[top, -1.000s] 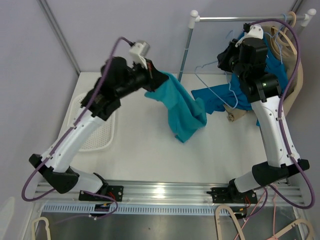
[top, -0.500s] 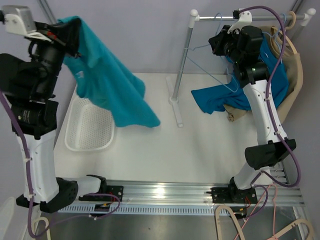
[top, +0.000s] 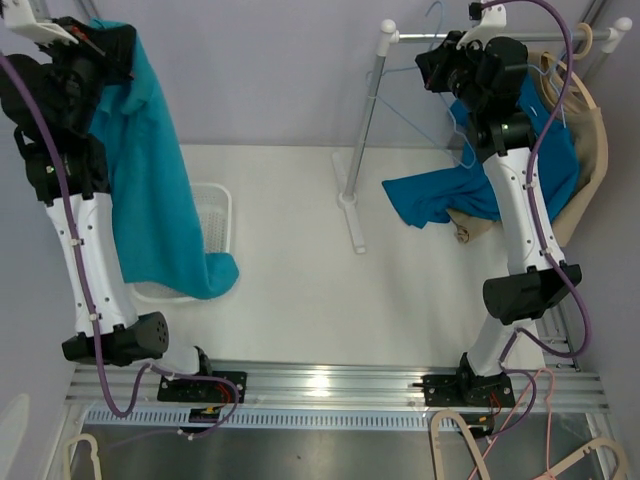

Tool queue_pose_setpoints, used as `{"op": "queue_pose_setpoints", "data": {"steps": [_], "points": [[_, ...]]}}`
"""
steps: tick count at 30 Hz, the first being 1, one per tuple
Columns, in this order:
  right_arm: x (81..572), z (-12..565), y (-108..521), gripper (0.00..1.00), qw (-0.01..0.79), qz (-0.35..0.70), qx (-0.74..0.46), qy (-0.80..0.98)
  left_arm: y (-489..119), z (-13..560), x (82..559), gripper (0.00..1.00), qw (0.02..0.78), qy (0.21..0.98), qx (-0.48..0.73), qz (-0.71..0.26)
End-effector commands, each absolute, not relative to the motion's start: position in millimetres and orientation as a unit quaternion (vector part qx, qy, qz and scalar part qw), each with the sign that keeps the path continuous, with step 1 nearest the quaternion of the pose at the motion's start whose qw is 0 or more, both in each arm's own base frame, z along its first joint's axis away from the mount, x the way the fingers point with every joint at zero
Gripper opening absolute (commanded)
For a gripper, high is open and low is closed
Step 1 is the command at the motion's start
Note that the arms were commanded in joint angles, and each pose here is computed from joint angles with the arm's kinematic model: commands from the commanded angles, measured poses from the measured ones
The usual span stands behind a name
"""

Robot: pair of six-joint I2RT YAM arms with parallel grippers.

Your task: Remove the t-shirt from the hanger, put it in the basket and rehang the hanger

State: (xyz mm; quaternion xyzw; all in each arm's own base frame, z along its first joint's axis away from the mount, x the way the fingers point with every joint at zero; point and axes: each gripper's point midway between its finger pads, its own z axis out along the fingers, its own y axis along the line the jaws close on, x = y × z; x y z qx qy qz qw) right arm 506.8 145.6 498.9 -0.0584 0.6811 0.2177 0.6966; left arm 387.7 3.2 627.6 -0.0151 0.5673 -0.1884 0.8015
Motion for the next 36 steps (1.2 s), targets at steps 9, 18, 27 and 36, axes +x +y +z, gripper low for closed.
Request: {"op": "queue_pose_setpoints", "data": {"steps": [9,18,27,36], "points": [[518,463,168,0.00,0.676,0.249,-0.075,0.689,32,503,413,0.01,0.723,0.659,-0.120,-0.171],[513,457,168,0.22,0.668,0.238,-0.081,0.700,64,320,393,0.01,0.513,0.752,-0.392,-0.133],[490,503,115,0.80,0.698,0.209,-0.042,0.683,58,223,361,0.01,0.404,0.790,-0.458,-0.049],[455,533,42,0.99,0.723,0.100,0.033,0.683,55,207,358,1.00,0.365,0.809,-0.459,-0.039]]}}
